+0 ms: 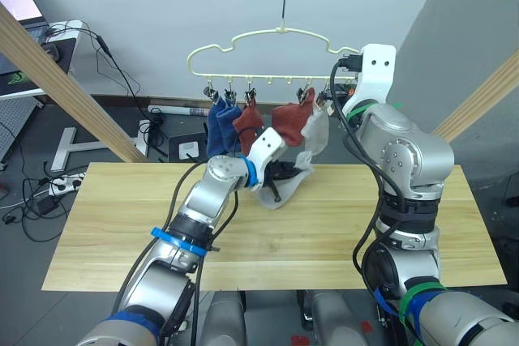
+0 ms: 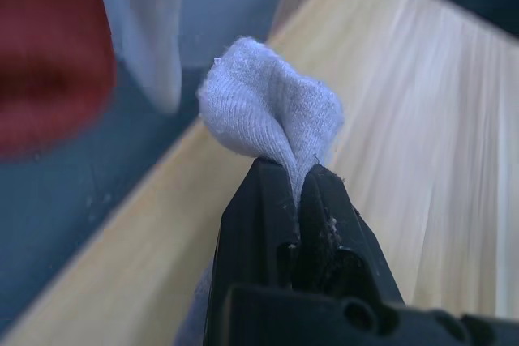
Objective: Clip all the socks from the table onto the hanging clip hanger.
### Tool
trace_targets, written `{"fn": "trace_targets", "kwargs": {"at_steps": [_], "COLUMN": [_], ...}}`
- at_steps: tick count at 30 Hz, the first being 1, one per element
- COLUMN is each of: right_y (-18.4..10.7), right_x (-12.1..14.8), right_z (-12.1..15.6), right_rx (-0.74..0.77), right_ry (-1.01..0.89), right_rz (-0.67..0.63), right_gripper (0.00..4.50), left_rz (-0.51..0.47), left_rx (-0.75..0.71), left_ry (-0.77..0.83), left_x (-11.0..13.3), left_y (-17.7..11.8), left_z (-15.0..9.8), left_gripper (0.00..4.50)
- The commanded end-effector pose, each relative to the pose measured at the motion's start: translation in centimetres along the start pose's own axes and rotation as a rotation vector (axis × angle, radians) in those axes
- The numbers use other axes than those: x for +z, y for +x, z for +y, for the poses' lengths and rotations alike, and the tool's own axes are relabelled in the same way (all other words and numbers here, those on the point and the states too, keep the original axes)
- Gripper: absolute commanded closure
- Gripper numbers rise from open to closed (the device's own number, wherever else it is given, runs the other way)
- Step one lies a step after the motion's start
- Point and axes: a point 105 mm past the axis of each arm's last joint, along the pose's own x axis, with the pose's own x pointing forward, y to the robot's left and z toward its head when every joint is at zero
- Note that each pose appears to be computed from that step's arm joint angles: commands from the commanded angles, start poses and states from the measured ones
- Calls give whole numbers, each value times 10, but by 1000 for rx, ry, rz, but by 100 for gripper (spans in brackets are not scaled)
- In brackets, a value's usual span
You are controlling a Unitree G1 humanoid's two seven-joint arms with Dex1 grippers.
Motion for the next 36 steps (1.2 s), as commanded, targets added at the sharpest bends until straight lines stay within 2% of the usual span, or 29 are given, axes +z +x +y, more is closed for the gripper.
{"fn": "trace_targets", "kwargs": {"at_steps": [1, 16, 26, 36], "right_y": [-7, -8, -9, -9], "right_x": [22, 21, 20, 20], "right_z": [6, 8, 9, 10], "right_rx": [23, 26, 29, 30], "right_ry": [14, 35, 35, 41], "right_rz": [-75, -66, -60, -61], "right_gripper": [450, 450, 450, 450], "left_rz": [-76, -180, -241, -258], "left_rx": [13, 15, 54, 31], "left_ry": [-18, -27, -33, -53], "left_x": [24, 63, 84, 89], "left_y": [2, 26, 28, 31], "left_z": [4, 6, 16, 11], "left_gripper": [447, 447, 447, 447]}}
